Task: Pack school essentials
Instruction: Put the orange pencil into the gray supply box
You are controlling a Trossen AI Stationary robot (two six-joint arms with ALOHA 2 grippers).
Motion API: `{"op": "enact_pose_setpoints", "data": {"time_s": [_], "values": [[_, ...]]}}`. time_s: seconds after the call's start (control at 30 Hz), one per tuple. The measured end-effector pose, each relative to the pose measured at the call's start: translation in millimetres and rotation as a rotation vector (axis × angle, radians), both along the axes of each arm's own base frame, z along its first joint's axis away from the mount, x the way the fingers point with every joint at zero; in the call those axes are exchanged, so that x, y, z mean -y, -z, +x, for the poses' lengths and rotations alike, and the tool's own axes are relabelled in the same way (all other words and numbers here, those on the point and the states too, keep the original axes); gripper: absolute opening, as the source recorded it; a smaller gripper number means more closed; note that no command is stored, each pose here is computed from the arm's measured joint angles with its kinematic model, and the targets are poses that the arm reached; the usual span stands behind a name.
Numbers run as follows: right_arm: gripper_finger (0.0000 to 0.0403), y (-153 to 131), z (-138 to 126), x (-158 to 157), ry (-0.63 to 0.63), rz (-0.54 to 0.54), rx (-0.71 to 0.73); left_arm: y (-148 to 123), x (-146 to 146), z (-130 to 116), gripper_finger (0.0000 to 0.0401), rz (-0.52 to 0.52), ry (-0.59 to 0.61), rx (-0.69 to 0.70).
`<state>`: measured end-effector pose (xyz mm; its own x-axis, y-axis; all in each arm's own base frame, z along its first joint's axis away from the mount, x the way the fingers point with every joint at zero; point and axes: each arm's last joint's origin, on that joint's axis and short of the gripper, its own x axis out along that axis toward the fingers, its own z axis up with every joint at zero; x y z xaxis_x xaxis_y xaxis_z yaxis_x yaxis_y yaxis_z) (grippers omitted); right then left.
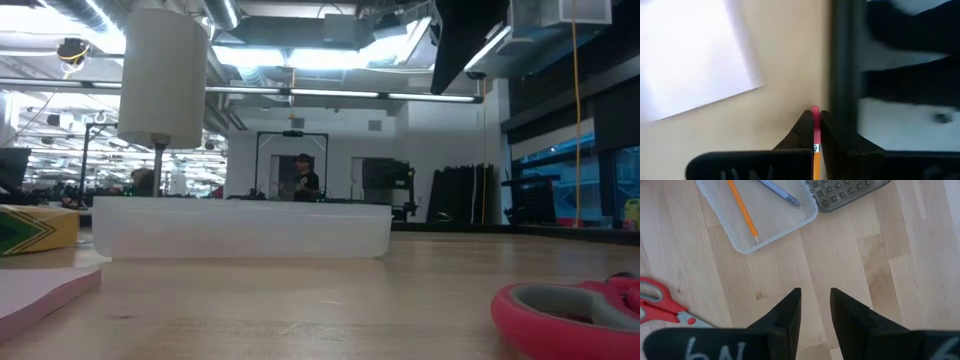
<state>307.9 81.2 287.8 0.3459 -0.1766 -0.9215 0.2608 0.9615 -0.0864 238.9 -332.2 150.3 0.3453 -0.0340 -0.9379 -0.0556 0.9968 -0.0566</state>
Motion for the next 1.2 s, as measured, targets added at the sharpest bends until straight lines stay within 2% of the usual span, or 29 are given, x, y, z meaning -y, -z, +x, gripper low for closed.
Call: {"op": "enact_pose_setpoints", "data": {"time_s": [0.13, 0.33, 0.63, 0.77, 0.9, 1.03, 1.2], "values": [[0.0106, 0, 0, 0, 0.002, 0.0, -0.001, -16, -4, -2, 0.0002, 0.073, -0.022, -0.047], [0.0106, 0, 0, 0, 0.0, 0.0, -0.001, -20, -11, -2, 0.0, 0.157, 0.006, -0.079], [0.0106, 0, 0, -1, -0.001, 0.006, -0.003, -21, -42, 25, 0.0, 0.254, 0.105, -0.141], [0.0106, 1, -2, -5, -0.017, 0.006, -0.014, -38, -66, 41, 0.0, 0.265, 0.138, -0.15], [0.0106, 2, -7, -12, -0.042, 0.021, -0.051, -77, -98, 51, 0.0, 0.229, 0.155, -0.103], [0.0106, 2, -14, -20, -0.051, 0.017, -0.085, -111, -143, 65, 0.0, 0.215, 0.112, -0.045], [0.0106, 3, -22, -27, -0.061, 0.004, -0.135, -125, -206, 93, 0.0, 0.193, 0.059, -0.01]]}}
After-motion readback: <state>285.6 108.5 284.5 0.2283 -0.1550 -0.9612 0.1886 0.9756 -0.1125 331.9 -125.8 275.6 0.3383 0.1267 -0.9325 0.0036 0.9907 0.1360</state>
